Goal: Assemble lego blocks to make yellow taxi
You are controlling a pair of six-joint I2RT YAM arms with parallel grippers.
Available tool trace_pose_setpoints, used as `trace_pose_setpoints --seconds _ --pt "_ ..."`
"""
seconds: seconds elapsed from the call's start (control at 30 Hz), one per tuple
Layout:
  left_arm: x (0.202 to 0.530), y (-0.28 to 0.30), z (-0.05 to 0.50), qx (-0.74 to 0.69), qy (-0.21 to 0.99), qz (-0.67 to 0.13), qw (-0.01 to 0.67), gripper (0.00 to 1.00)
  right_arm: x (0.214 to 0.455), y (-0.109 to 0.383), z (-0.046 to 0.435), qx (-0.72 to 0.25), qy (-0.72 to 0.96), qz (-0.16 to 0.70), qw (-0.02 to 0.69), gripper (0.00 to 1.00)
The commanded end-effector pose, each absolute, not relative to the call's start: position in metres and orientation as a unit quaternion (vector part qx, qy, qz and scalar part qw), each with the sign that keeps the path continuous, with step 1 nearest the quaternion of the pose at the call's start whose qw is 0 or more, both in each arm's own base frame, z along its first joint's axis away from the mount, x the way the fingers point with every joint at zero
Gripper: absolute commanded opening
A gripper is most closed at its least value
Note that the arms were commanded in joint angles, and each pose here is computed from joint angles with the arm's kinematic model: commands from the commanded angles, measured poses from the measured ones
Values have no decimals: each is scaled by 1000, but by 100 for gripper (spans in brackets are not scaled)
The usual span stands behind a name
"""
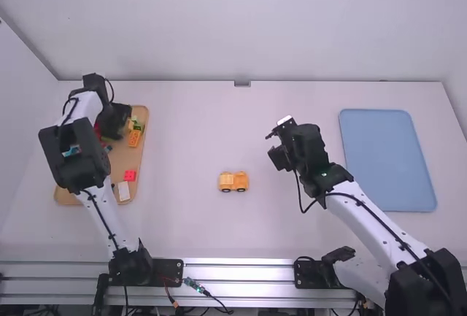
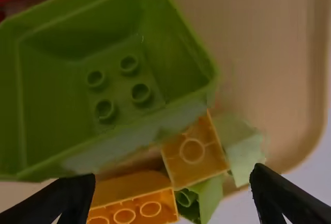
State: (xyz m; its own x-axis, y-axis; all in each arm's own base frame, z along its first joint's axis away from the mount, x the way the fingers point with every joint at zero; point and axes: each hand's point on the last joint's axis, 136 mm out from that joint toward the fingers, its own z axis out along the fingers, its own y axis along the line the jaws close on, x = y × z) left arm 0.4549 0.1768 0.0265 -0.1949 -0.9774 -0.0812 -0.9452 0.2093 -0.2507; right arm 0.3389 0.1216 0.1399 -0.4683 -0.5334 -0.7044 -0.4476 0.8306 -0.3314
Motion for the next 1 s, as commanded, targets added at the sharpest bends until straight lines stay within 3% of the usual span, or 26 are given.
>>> trace_pose_setpoints --seconds 0.0,0.1,0.33,0.5,0.87,0.97 --pt "450 173 14 -633 764 -69 103 77 338 122 137 -286 858 -49 424 99" --pt "450 174 11 -633 764 -69 105 71 338 122 137 -285 858 -49 425 99" --pt "445 172 6 -635 763 -66 96 70 338 122 136 -286 859 -49 423 99" --pt "438 169 4 -637 764 -62 82 55 337 122 136 -287 859 -48 421 99" --pt "437 174 4 -635 766 -47 89 54 337 121 135 -287 860 -49 420 99" --pt "438 175 4 -626 773 -46 91 47 337 121 135 -287 860 -49 420 99"
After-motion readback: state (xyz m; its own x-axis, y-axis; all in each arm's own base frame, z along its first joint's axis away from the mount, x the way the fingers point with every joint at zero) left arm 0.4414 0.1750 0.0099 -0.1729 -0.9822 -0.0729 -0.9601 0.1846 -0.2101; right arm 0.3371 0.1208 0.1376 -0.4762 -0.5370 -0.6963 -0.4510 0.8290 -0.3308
